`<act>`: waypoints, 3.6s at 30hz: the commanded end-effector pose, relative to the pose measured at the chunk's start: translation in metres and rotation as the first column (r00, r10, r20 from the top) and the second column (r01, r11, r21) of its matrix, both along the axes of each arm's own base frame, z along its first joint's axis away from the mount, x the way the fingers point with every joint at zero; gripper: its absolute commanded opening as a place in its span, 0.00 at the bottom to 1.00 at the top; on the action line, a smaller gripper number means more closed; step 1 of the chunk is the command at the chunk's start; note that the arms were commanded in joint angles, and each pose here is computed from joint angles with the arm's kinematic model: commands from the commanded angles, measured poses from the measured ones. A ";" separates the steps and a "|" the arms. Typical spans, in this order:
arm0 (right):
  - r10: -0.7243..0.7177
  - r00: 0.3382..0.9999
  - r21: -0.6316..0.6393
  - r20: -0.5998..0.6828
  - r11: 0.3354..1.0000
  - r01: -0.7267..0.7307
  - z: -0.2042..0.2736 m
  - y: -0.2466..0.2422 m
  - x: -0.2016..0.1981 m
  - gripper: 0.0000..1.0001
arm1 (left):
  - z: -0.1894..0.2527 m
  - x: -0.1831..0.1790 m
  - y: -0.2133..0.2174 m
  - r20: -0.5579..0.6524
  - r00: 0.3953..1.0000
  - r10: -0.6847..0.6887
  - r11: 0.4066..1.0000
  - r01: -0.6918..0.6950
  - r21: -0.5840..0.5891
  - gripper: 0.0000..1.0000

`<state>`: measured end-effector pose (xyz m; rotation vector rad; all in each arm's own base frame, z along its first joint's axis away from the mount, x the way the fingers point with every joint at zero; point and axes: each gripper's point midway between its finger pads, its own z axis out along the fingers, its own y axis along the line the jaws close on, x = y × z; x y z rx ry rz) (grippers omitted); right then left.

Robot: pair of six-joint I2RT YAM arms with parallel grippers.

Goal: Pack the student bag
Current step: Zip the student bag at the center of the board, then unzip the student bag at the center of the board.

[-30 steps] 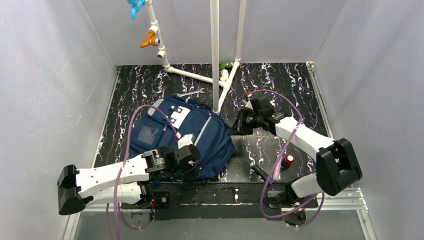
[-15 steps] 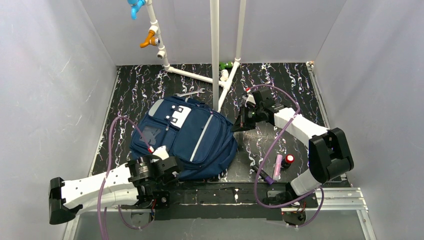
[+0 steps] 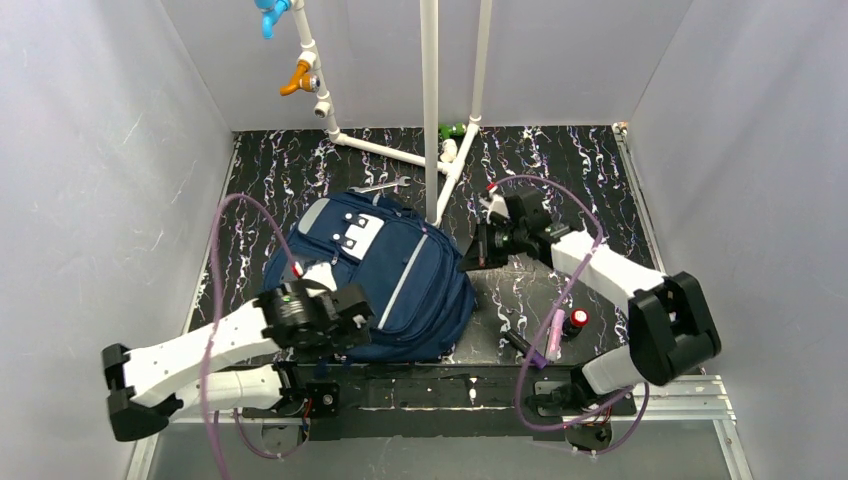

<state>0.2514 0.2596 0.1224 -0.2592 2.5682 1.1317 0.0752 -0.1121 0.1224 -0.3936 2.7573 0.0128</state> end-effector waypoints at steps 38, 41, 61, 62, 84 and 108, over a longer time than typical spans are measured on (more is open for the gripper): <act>-0.297 0.951 0.296 -0.080 0.904 0.307 0.061 0.133 -0.009 0.63 | -0.020 0.069 -0.052 0.176 0.956 -0.234 0.963 0.253 -0.090 0.54; -0.379 0.911 0.211 -0.162 0.889 0.407 0.035 0.124 -0.013 0.57 | -0.022 0.069 -0.055 0.175 0.956 -0.234 0.961 0.255 -0.105 0.54; -0.346 0.935 0.348 -0.077 0.869 0.350 0.015 0.111 -0.025 0.01 | -0.008 0.173 -0.052 0.101 0.988 -0.114 0.947 0.139 -0.291 0.54; -0.258 0.966 0.405 -0.032 0.880 0.249 0.016 0.107 -0.047 0.01 | -0.022 0.185 -0.044 0.098 0.993 -0.068 0.954 0.093 -0.285 0.54; 0.574 -0.091 -0.525 0.813 0.658 -0.539 0.038 0.092 -0.025 0.72 | -0.013 0.172 -0.050 0.111 0.977 -0.184 0.913 0.211 -0.349 0.66; 0.672 -0.411 -0.684 0.616 0.198 -0.702 -0.027 0.136 -0.033 0.60 | -0.030 0.166 -0.047 0.092 0.979 -0.184 0.915 0.205 -0.347 0.70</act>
